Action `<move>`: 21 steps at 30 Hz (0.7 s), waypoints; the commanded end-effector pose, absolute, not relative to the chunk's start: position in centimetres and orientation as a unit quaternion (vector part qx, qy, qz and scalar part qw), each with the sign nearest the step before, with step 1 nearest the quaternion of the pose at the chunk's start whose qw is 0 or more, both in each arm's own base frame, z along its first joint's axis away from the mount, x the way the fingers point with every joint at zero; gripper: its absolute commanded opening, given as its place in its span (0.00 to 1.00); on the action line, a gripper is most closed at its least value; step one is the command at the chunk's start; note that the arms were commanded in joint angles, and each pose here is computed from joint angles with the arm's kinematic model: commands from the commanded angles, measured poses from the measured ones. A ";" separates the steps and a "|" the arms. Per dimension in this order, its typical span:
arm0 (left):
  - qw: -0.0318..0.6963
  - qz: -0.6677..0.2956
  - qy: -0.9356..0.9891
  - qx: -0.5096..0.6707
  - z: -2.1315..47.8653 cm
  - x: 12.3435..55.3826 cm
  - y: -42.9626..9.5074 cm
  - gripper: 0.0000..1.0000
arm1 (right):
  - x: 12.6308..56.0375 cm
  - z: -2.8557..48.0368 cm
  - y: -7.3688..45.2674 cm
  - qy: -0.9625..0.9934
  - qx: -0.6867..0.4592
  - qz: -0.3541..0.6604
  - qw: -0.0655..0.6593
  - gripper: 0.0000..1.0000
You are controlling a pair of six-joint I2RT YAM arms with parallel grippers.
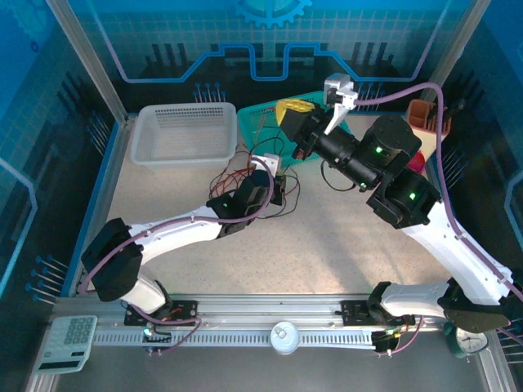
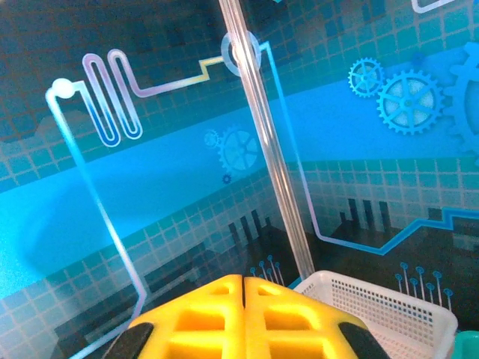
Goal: Untangle the cables
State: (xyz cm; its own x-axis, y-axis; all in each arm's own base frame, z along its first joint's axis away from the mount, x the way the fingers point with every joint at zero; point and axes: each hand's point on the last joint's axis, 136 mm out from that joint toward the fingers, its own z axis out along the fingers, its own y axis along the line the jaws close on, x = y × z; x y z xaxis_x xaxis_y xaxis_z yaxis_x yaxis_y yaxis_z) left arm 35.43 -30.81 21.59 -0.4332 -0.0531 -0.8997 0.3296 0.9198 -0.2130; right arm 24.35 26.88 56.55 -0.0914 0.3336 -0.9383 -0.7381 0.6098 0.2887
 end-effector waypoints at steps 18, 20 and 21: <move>0.429 -0.489 0.731 0.210 32.3 20.9 -30.9 0.00 | 41.1 48.9 13.8 0.708 0.040 0.273 0.650 0.00; 0.446 -0.492 0.721 0.198 33.5 20.5 -29.7 0.00 | 41.7 47.9 12.2 0.713 0.058 0.260 0.649 0.00; 0.454 -0.493 0.717 0.191 34.1 20.4 -29.1 0.00 | 41.8 47.5 11.7 0.716 0.065 0.254 0.647 0.00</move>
